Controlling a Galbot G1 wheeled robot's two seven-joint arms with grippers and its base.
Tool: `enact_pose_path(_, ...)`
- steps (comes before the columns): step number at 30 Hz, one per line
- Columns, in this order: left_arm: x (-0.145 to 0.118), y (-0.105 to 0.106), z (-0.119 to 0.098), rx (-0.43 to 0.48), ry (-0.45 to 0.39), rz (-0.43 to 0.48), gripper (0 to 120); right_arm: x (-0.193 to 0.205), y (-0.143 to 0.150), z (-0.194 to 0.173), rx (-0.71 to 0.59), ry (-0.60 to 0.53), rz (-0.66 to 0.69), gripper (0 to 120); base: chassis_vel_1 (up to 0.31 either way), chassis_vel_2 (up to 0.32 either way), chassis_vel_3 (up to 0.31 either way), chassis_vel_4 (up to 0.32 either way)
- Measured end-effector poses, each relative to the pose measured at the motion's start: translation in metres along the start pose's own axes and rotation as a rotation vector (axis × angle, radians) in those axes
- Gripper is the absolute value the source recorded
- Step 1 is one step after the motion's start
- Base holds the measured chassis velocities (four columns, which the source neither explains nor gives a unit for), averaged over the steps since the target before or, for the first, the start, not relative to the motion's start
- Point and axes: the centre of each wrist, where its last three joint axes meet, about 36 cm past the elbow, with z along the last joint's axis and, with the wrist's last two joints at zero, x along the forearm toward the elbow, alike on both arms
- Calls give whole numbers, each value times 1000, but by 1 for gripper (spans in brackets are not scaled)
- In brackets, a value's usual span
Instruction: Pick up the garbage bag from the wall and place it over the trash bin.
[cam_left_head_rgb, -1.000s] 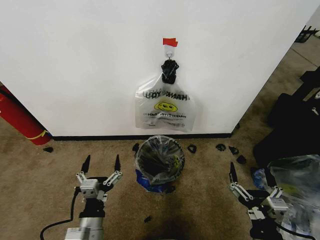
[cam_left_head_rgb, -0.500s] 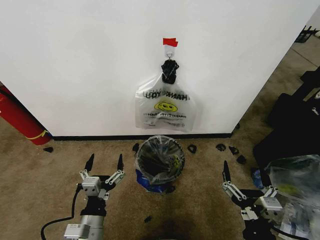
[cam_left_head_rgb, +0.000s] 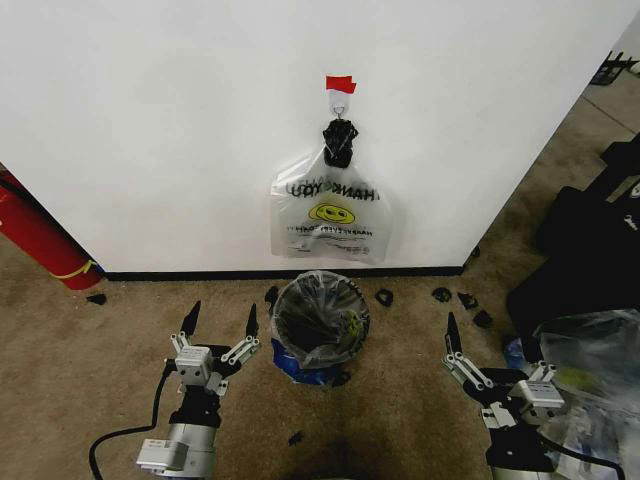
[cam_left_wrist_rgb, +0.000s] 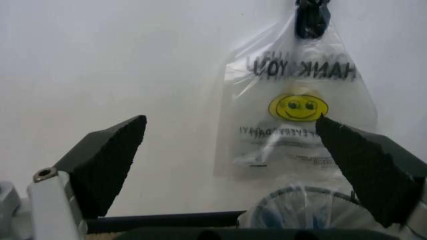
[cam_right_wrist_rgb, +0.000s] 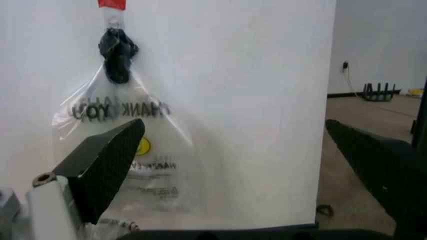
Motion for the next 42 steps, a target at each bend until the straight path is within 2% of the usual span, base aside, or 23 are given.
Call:
enact_pose_path(12, -5, 1, 10, 2, 41, -3, 100, -6, 3, 6, -33, -12, 14, 100, 0, 0, 0, 0)
enact_pose_path(27, -9, 2, 15, 8, 45, -7, 100, -9, 4, 12, -37, -14, 21, 100, 0, 0, 0, 0)
enact_pose_path(42, 1, -5, 7, 16, 19, -24, 100, -7, 6, 9, -22, -62, 18, 100, 0, 0, 0, 0)
